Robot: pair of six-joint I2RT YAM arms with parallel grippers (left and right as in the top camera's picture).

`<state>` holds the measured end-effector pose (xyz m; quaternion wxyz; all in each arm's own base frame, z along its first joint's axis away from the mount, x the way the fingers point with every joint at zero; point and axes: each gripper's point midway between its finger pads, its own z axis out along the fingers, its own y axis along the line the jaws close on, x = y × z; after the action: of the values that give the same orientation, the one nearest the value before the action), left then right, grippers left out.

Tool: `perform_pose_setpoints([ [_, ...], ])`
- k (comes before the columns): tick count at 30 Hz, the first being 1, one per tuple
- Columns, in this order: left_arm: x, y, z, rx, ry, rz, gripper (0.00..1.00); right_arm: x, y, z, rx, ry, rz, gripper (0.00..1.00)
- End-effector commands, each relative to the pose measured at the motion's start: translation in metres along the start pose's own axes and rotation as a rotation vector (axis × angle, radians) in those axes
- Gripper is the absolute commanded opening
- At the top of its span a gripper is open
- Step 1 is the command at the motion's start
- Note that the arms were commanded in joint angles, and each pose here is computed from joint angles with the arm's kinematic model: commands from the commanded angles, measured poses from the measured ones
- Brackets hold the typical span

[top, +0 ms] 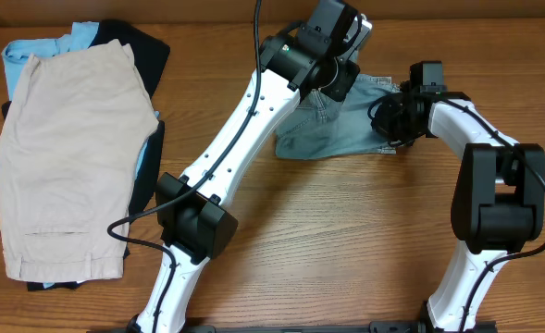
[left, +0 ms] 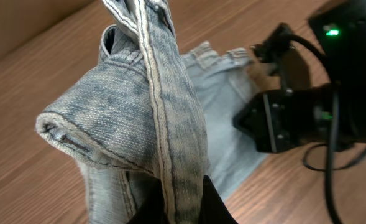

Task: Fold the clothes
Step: 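Lift the waistband end with the left gripper and fold it toward the right gripper, then release the left gripper and grasp the folded denim bundle with the right gripper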

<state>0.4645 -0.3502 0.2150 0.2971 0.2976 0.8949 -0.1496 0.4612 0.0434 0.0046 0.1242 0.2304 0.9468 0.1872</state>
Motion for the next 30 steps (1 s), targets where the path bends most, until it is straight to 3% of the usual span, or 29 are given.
perform_pose_setpoints([
  [1, -0.015, -0.029, -0.006, 0.117, -0.05, -0.003, 0.04, -0.003, -0.004, 0.003, 0.017, -0.008, 0.008, 0.04],
  [3, -0.011, -0.028, 0.004, 0.116, -0.038, -0.005, 0.11, -0.004, -0.004, 0.003, 0.016, -0.011, 0.01, 0.04],
  [4, -0.009, -0.027, 0.009, 0.116, -0.03, -0.006, 0.24, -0.004, -0.003, 0.003, 0.015, -0.012, 0.01, 0.04],
  [5, -0.006, -0.026, 0.016, 0.117, -0.019, -0.013, 0.48, -0.004, -0.003, 0.003, 0.013, -0.012, 0.009, 0.04],
  [8, -0.001, -0.025, 0.033, 0.116, -0.003, -0.044, 0.98, -0.007, 0.001, 0.0, -0.016, -0.012, 0.013, 0.05],
  [11, 0.002, -0.021, 0.043, 0.11, 0.004, -0.047, 1.0, -0.022, 0.003, -0.017, -0.046, -0.05, 0.062, 0.06],
  [15, 0.001, -0.009, 0.044, 0.089, -0.001, -0.06, 1.0, -0.051, 0.002, -0.059, -0.091, -0.145, 0.119, 0.19],
  [17, -0.002, -0.001, 0.042, 0.082, -0.013, -0.083, 1.0, -0.061, 0.002, -0.082, -0.121, -0.189, 0.119, 0.33],
  [21, -0.005, 0.022, 0.035, 0.057, -0.023, -0.117, 1.0, -0.071, 0.003, -0.115, -0.176, -0.237, 0.024, 0.75],
  [23, -0.009, 0.038, 0.024, 0.041, -0.029, -0.14, 1.0, -0.068, 0.003, -0.116, -0.179, -0.227, -0.032, 0.85],
  [30, -0.019, 0.092, -0.025, -0.019, -0.065, -0.206, 1.0, -0.045, 0.011, -0.074, -0.128, -0.138, -0.176, 0.96],
])
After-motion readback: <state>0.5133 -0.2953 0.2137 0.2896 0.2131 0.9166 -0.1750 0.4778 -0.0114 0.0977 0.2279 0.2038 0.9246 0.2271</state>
